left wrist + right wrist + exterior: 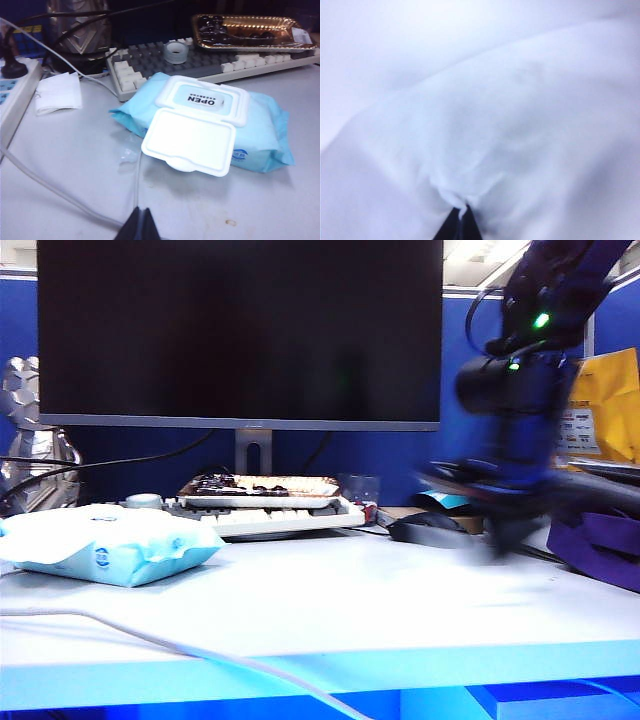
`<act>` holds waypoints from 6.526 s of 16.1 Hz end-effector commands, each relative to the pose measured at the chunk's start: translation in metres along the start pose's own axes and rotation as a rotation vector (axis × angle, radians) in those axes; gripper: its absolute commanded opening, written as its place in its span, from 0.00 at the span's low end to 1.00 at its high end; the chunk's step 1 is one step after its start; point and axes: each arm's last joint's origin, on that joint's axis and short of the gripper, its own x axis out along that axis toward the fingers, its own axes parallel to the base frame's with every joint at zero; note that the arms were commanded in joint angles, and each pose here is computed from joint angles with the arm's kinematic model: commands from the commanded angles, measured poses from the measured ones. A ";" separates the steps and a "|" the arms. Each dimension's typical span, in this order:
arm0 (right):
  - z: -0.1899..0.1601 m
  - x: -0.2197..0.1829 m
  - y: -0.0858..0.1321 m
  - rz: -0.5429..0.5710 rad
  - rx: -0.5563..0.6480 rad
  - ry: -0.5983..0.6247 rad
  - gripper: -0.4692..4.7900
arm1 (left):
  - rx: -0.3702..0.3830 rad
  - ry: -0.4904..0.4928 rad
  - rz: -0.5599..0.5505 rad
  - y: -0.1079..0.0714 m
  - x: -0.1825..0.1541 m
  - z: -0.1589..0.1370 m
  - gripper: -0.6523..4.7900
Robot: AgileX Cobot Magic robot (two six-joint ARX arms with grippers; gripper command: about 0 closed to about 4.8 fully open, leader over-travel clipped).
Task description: Use the wet wipes on the table to wipe the cherry juice off the table, then put the wipes back on the table.
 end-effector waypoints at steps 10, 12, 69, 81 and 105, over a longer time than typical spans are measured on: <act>-0.010 0.008 -0.022 -0.538 0.055 0.062 0.09 | 0.004 0.009 -0.003 0.000 0.000 -0.001 0.11; -0.008 0.011 -0.013 -0.219 0.041 0.069 0.09 | 0.004 0.009 -0.003 0.000 0.000 -0.001 0.11; -0.028 -0.242 0.074 -0.250 -0.164 -0.702 0.09 | 0.005 0.009 -0.003 0.000 0.000 -0.001 0.11; -0.309 -0.421 0.094 -0.204 -0.228 -1.470 0.09 | 0.005 0.009 -0.003 0.000 0.000 -0.001 0.11; -0.280 -0.051 -0.031 -0.270 -0.235 -1.399 0.09 | 0.005 0.009 -0.003 0.000 0.000 -0.001 0.11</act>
